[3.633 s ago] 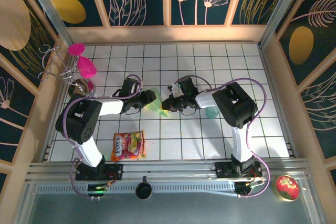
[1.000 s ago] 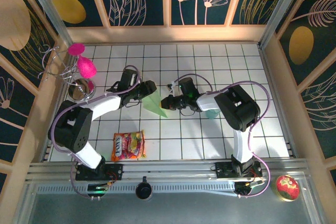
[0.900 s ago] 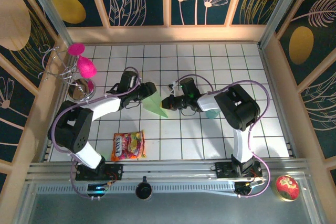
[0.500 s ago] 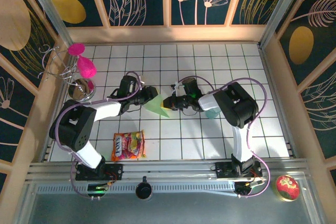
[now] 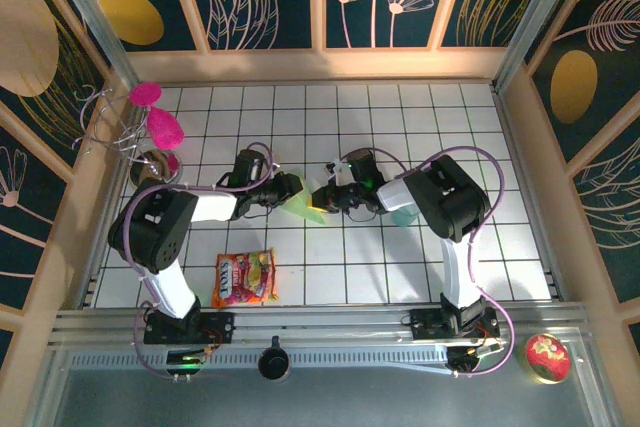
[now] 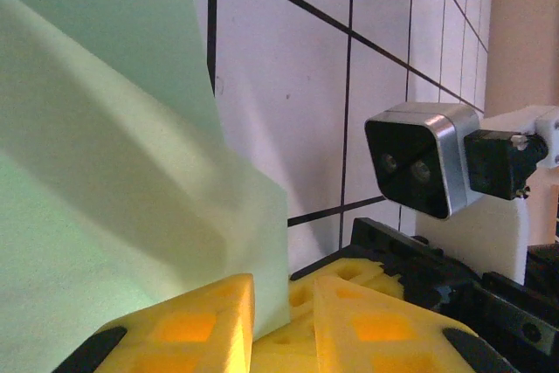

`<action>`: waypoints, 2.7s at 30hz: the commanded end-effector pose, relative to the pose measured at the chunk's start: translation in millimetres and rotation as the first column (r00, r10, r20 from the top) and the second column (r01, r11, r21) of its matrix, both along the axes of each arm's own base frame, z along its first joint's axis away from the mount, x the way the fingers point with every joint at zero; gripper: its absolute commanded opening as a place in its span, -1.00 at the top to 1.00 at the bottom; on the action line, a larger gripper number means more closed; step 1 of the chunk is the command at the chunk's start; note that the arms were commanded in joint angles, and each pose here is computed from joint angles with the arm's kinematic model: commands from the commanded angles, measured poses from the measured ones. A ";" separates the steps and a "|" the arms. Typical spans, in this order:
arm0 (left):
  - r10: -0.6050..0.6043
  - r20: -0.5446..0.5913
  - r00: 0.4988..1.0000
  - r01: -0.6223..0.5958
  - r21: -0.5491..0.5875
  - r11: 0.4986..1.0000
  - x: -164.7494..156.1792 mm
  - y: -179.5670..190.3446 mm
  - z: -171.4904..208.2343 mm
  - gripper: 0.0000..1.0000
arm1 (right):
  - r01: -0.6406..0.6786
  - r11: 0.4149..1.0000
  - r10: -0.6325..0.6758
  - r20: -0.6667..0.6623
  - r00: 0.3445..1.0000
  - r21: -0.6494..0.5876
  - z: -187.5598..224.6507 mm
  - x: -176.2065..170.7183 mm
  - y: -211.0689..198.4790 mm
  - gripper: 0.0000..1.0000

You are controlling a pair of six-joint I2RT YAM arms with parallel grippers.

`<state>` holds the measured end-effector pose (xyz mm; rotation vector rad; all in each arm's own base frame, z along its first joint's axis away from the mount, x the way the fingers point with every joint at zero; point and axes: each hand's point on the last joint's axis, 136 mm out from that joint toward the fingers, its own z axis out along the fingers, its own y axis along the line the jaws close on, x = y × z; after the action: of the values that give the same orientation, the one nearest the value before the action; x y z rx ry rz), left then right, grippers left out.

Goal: Fold a paper plane with a square sheet of paper (pick it up from the middle)
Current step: Fourth fold the wing at the center of the table.

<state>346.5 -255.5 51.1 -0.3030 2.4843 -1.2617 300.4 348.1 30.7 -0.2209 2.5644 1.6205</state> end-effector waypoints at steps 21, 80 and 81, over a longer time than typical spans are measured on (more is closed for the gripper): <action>0.012 -0.001 1.000 -0.012 -0.001 1.000 18.3 -5.6 -6.3 0.61 | 0.000 1.000 0.000 -0.034 0.999 0.017 -5.6 -2.0 -5.0 1.00; 0.077 -0.099 0.992 -0.066 0.108 0.992 29.0 2.8 -34.6 0.70 | 0.021 0.879 0.051 0.138 0.989 -0.476 -55.4 -3.3 -40.9 0.53; 0.075 -0.097 0.992 -0.065 0.106 0.992 30.1 2.1 -33.7 0.71 | 0.020 0.876 0.051 0.134 0.990 -0.482 -57.1 -4.3 -41.3 0.53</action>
<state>372.7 -255.5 23.3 -0.4095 2.5708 -1.1378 308.1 326.4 22.6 -0.4021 2.6610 1.0887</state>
